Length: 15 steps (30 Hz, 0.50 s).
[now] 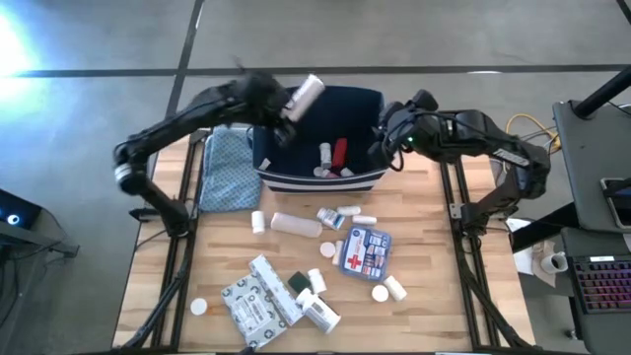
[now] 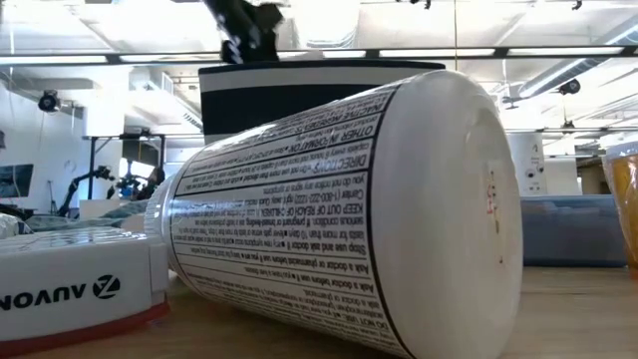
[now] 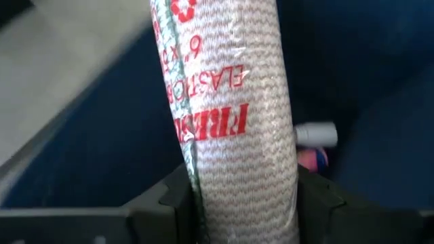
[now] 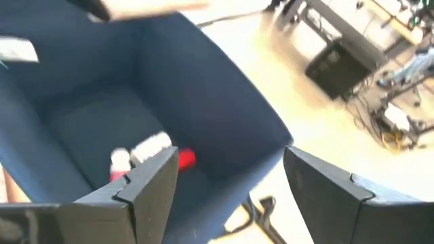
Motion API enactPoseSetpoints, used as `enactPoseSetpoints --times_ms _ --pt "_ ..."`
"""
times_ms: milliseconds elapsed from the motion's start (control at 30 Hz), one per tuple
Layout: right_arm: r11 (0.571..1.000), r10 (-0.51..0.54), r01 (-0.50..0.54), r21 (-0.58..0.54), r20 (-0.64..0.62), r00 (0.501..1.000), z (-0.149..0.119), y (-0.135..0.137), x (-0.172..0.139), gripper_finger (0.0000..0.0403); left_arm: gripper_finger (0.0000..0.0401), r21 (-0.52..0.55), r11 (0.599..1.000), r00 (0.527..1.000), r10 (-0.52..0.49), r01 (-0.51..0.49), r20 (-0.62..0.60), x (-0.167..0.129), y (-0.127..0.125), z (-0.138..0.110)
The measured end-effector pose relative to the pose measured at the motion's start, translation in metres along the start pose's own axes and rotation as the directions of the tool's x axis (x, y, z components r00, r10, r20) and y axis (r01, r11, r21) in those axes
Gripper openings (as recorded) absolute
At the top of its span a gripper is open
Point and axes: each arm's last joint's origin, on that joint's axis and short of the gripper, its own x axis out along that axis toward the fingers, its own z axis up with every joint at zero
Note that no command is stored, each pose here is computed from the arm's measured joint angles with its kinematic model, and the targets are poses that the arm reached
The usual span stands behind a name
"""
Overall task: Pick & place medical supplies in basket/bin
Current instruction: Put the light brown bandage into the blue bin, then put the white pill bottle into the blue bin
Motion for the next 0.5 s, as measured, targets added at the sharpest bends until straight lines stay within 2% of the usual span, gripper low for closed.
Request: enactPoseSetpoints --times_ms 100,233,367,500 --pt "1.0 -0.021 0.023 0.021 -0.073 0.997 -0.01 -0.005 -0.003 0.026 0.0177 0.088 0.996 0.994 0.032 -0.023 -0.102 0.024 -0.008 0.002" --pt "0.995 -0.08 0.088 0.052 -0.131 0.988 -0.02 -0.011 -0.005 0.0265 0.0229 0.182 0.973 0.97 0.173 -0.141 -0.17 0.034 -0.014 0.009" --pt "0.993 -0.102 0.11 0.047 -0.139 0.985 -0.026 -0.008 -0.002 0.0271 0.0273 0.26 0.952 0.963 0.209 -0.161 -0.169 0.008 -0.021 0.015" --pt "0.993 -0.109 0.114 0.027 -0.155 0.982 -0.031 -0.002 0.007 0.0275 0.029 0.254 0.958 0.969 0.181 -0.134 -0.171 -0.04 -0.03 0.01"
